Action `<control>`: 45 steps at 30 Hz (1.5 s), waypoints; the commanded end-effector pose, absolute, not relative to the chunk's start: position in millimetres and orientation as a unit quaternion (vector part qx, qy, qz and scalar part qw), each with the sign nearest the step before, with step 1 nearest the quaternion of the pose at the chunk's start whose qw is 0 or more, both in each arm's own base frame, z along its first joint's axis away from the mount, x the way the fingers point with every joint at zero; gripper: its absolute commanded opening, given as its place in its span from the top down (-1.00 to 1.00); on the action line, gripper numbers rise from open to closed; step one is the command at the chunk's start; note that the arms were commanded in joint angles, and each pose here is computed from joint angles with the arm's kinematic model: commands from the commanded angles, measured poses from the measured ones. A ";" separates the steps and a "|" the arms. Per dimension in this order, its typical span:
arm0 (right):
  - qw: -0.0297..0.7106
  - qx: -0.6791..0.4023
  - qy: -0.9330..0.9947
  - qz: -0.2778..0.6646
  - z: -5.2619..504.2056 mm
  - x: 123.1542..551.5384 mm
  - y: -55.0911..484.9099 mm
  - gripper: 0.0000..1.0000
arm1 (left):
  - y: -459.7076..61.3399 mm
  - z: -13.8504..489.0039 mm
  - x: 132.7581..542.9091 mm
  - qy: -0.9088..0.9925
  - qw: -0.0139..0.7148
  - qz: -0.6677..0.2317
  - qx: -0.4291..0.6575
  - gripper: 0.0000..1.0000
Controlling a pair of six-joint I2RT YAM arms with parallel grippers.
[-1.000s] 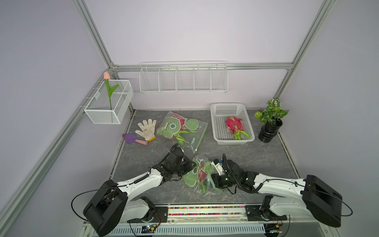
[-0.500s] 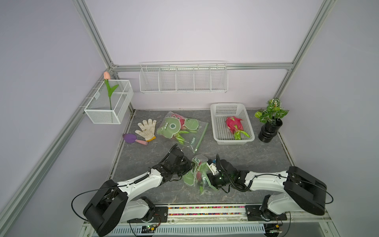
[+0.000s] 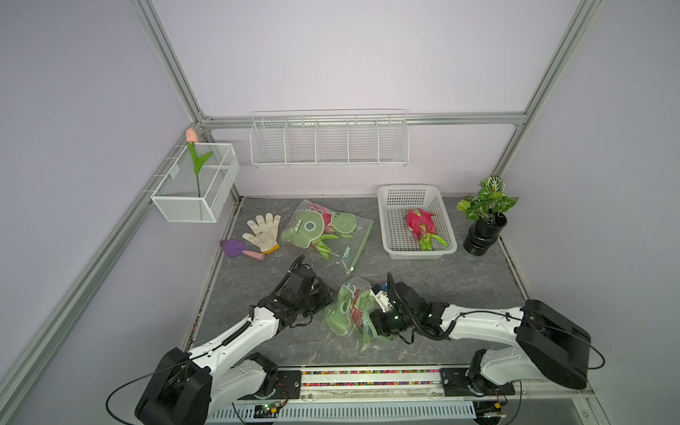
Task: Open the zip-top bag and take out the dragon fruit
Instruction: Pick up the dragon fruit from the zipper food storage bag.
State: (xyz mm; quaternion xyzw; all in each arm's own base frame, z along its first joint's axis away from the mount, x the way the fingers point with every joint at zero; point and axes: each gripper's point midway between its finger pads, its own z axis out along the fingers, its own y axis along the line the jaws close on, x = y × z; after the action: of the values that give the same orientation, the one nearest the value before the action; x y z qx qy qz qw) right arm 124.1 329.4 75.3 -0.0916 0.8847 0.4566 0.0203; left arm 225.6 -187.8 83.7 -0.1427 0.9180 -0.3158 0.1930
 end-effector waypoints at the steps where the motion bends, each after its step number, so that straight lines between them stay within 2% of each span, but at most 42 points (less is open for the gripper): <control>1: 0.019 -0.111 0.886 0.449 84.5 127.1 320.4 0.78 | -173.2 89.2 222.6 0.929 0.210 -0.287 -0.105 -0.24; 5: 0.017 -0.121 0.889 0.442 90.1 133.3 310.3 0.82 | -177.0 92.5 216.8 0.924 0.220 -0.308 -0.062 -0.39; 10: 0.009 -0.137 0.893 0.429 92.1 137.5 302.6 0.82 | -205.5 113.3 206.0 0.893 0.223 -0.391 0.020 -0.46; 14: -0.004 -0.142 0.897 0.419 89.5 138.3 298.6 0.82 | -217.6 115.0 202.1 0.879 0.219 -0.419 0.058 -0.51; 19: -0.010 -0.144 0.896 0.419 89.6 139.5 298.3 0.82 | -225.5 100.3 201.8 0.891 0.204 -0.399 0.078 -0.48; 22: -0.011 -0.145 0.896 0.420 89.8 140.4 297.6 0.82 | -233.4 91.9 201.4 0.900 0.199 -0.375 0.095 -0.33; 26: -0.012 -0.149 0.896 0.418 92.2 141.4 296.6 0.82 | -239.5 82.9 204.0 0.906 0.186 -0.368 0.097 0.11; 33: -0.008 -0.156 0.894 0.419 101.6 145.1 294.0 0.83 | -230.8 78.3 217.1 0.918 0.203 -0.334 0.067 0.64; 35: -0.004 -0.156 0.893 0.421 106.0 146.7 293.5 0.83 | -228.9 78.2 219.0 0.920 0.205 -0.329 0.061 0.93; 36: -0.004 -0.157 0.893 0.421 107.6 147.4 293.0 0.83 | -227.0 77.9 220.1 0.922 0.206 -0.323 0.056 1.00; 45: 0.014 -0.166 0.889 0.426 134.7 150.1 279.1 0.83 | -164.5 98.8 232.1 0.938 0.272 -0.204 -0.061 1.00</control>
State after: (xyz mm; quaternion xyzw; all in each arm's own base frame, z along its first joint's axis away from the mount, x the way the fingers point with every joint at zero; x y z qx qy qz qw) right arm 151.9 283.0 118.4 -0.1495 0.8971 0.4158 0.0060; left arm 223.3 -195.3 86.1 -0.0020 0.9333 -0.2682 0.2389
